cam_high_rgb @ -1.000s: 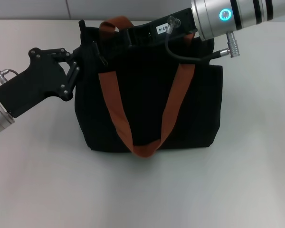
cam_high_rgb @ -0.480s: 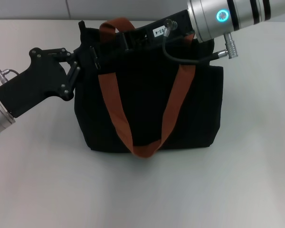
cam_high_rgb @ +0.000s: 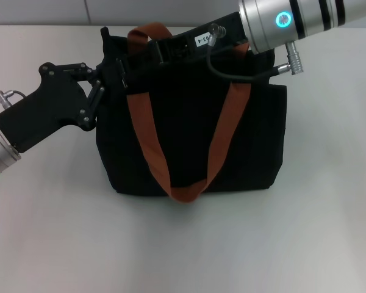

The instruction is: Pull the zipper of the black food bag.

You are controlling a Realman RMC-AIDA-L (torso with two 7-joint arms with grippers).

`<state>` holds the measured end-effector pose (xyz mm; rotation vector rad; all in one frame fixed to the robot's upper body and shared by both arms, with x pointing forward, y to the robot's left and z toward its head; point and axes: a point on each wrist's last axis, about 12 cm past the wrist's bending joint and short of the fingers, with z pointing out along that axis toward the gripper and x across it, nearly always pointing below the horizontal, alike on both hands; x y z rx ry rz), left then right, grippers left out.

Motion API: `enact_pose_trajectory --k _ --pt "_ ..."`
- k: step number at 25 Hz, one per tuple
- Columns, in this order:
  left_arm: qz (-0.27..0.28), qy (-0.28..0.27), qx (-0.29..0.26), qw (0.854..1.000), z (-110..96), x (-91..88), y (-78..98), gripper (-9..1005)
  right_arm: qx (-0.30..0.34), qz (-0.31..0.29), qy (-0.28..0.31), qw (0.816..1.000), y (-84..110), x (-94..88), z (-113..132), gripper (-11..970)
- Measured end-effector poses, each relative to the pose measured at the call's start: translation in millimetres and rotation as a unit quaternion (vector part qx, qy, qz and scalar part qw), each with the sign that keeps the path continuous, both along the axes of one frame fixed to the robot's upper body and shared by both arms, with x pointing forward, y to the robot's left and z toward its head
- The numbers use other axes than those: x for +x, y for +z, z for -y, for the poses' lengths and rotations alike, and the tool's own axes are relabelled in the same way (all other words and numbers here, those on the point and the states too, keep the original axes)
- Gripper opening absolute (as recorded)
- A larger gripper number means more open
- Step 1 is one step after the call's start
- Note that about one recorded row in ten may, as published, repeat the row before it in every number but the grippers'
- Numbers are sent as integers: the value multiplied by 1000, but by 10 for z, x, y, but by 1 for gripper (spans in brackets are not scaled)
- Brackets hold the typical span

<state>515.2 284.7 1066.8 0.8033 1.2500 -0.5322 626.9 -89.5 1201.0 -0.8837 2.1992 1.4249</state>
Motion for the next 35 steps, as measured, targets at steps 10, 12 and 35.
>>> enact_pose_trajectory --k 10,12,35 --pt "1 -1 0 1000 5 7 6 26 -14 7 5 1000 -15 -4 -61 509" --pt "1 -1 0 1000 6 8 7 26 -14 8 5 1000 -12 -2 -64 494" --pt "0 3 -2 1000 -10 -3 1 25 -27 22 10 999 1 9 -68 291"
